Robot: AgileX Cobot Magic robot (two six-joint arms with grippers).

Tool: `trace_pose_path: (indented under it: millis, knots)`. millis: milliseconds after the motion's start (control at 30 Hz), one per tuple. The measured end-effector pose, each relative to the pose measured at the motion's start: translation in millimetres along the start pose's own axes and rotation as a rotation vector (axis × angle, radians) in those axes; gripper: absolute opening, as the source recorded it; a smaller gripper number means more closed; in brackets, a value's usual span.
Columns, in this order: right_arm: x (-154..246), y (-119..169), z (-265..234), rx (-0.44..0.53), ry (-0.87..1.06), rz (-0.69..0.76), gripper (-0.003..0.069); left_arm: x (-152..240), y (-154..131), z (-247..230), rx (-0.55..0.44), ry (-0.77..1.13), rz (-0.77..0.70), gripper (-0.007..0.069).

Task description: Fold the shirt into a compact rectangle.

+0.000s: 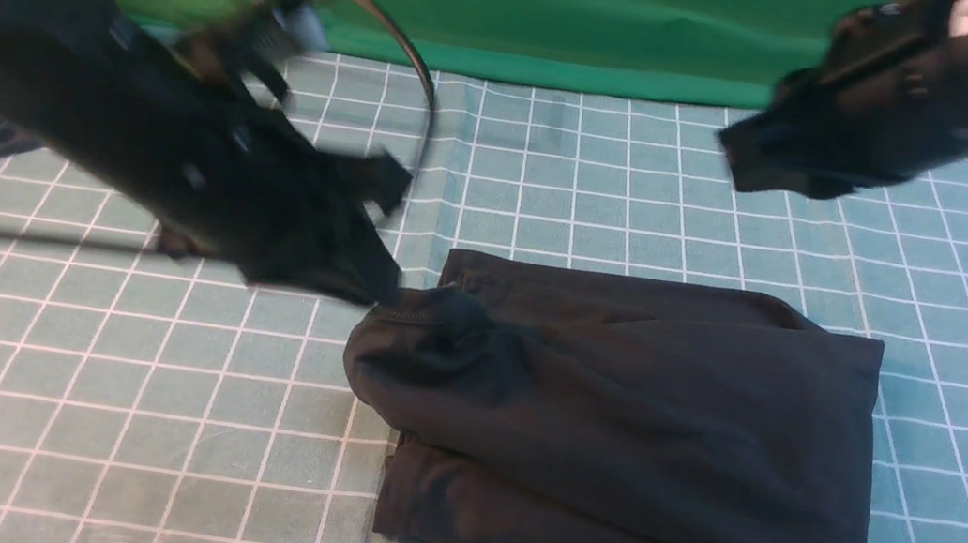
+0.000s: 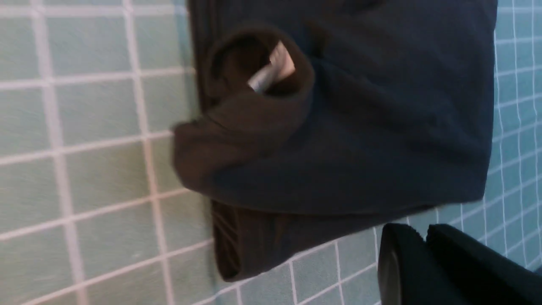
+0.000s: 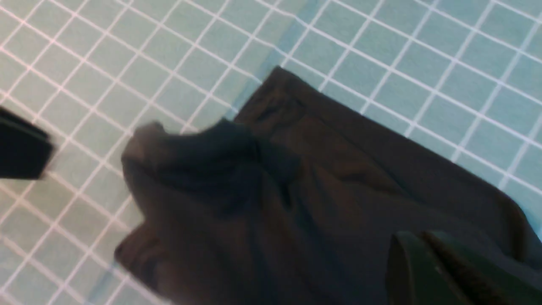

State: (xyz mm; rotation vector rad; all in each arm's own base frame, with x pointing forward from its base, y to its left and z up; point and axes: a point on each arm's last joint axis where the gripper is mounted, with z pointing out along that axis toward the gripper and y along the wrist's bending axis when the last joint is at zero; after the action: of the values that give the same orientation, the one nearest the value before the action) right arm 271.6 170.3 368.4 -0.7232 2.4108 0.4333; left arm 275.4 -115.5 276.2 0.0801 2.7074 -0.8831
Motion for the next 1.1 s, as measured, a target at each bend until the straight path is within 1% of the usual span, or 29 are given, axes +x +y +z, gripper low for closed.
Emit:
trace_pose_path:
  millis: [67, 100, 200, 267, 300, 367, 433, 533, 667, 700, 767, 800, 867, 900, 967, 1033, 1067, 1100]
  knots:
    - [7, 4, -18, -0.01, 0.029, -0.009, 0.0019, 7, 3, 35, -0.019, 0.023, -0.002, 0.0034]
    - [11, 6, -28, -0.014, 0.044, -0.013, 0.0019, 8, 9, 54, -0.043, 0.032, -0.008, 0.0034]
    - [16, 9, -42, -0.017, 0.045, -0.021, 0.0019, 5, 19, 78, -0.094, 0.013, -0.007, 0.0034]
    - [22, 13, -58, -0.02, 0.049, -0.03, 0.0019, 2, 41, 99, -0.173, 0.02, -0.023, 0.0034]
    - [22, 13, -59, -0.02, 0.051, -0.03, 0.0019, 1, 43, 100, -0.178, 0.023, -0.027, 0.0034]
    - [31, 16, -74, -0.021, 0.043, -0.039, 0.0019, -3, 64, 104, -0.244, 0.018, -0.079, 0.0034]
    - [41, 18, -86, -0.018, 0.03, -0.044, 0.0019, -6, 75, 99, -0.273, 0.009, -0.109, 0.0034]
    - [62, 20, -100, -0.006, 0.023, -0.053, 0.0019, -14, 83, 82, -0.281, 0.003, -0.139, 0.0034]
    - [98, 22, -122, 0.017, -0.011, -0.055, 0.0019, -27, 73, 43, -0.248, -0.021, -0.15, 0.0034]
    - [100, 23, -124, 0.017, -0.015, -0.053, 0.0019, -29, 72, 40, -0.245, -0.023, -0.149, 0.0034]
    - [119, 23, -139, 0.045, -0.057, -0.029, 0.0019, -35, 59, 15, -0.224, -0.067, -0.125, 0.0034]
    - [133, 23, -152, 0.075, -0.103, -0.01, 0.0019, -39, 49, -1, -0.216, -0.108, -0.098, 0.0034]
    - [151, 23, -168, 0.106, -0.166, 0.019, 0.0019, -42, 37, -20, -0.204, -0.161, -0.065, 0.0034]
    - [169, 23, -181, 0.139, -0.236, 0.012, 0.0019, -42, 29, -33, -0.192, -0.202, -0.044, 0.0034]
    - [192, 23, -194, 0.159, -0.357, 0.002, 0.0019, -42, 20, -46, -0.179, -0.246, -0.024, 0.0034]
    - [214, 24, -199, 0.164, -0.498, -0.022, 0.0019, -39, 14, -55, -0.17, -0.272, -0.016, 0.0034]
    - [227, 24, -197, 0.166, -0.6, -0.05, 0.0017, -38, 12, -59, -0.166, -0.279, -0.018, 0.0034]
    - [228, 24, -197, 0.166, -0.618, -0.055, 0.0016, -38, 12, -59, -0.167, -0.281, -0.017, 0.0034]
